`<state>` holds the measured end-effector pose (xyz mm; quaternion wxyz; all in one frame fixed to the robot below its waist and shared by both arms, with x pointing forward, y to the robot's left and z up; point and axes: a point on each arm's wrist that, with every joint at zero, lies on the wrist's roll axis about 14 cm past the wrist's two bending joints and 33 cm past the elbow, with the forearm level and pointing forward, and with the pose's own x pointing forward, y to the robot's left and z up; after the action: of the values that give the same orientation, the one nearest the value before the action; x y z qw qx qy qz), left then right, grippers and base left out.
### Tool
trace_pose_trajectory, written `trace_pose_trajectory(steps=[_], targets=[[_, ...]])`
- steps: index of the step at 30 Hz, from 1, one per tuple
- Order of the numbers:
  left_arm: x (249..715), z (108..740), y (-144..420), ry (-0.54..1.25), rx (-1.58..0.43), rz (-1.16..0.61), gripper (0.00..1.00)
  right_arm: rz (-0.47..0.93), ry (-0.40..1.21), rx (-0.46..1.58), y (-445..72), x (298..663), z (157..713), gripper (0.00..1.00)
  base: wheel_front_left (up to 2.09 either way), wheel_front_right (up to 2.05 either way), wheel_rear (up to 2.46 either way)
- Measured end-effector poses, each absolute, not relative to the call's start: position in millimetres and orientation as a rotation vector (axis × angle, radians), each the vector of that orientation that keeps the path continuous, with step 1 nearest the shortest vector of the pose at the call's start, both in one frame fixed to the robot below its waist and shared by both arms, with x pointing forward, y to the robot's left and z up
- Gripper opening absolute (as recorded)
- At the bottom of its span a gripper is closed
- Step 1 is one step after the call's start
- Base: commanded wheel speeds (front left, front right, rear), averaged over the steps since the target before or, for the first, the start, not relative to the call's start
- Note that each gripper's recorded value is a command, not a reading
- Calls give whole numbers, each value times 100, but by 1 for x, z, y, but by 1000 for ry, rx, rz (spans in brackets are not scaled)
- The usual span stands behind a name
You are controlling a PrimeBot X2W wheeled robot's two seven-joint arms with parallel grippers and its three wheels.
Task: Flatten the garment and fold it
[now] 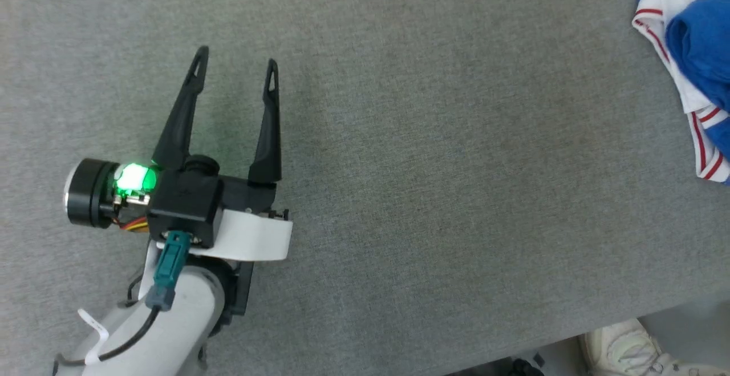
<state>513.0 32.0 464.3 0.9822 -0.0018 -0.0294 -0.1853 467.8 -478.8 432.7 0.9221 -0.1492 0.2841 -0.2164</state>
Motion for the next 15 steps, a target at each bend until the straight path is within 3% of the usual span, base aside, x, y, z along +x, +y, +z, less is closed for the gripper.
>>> trace_pose_trajectory(steps=[15], targets=[[474, 505, 67, -125, 5, -268, 100, -358, 315, -131, -430, 455, 476, 100, 0, 0, 0]])
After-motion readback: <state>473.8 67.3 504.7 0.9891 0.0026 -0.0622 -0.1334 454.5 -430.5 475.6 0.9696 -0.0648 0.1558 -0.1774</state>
